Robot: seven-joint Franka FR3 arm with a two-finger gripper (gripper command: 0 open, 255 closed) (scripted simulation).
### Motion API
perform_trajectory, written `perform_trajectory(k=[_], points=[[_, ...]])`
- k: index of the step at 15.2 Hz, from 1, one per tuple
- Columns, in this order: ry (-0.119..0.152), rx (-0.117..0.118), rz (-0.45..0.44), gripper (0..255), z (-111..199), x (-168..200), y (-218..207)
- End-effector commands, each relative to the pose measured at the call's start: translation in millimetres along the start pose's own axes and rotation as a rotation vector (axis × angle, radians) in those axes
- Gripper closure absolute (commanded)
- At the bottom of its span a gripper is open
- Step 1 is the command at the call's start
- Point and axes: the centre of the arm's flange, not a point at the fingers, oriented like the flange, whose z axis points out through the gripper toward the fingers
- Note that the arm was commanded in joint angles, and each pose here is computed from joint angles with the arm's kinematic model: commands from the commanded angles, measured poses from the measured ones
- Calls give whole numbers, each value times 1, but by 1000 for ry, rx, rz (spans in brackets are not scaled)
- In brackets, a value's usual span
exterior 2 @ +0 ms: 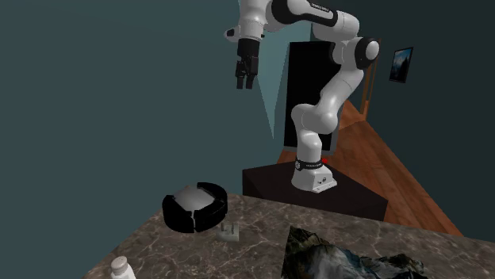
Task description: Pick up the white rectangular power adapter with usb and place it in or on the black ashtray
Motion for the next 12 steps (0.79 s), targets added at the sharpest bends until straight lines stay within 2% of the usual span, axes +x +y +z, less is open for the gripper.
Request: perform_trajectory(k=[1, 12], points=[[0, 0, 0, 0, 0, 0, 0], [-58, -25, 55, 0, 120, 41, -80]])
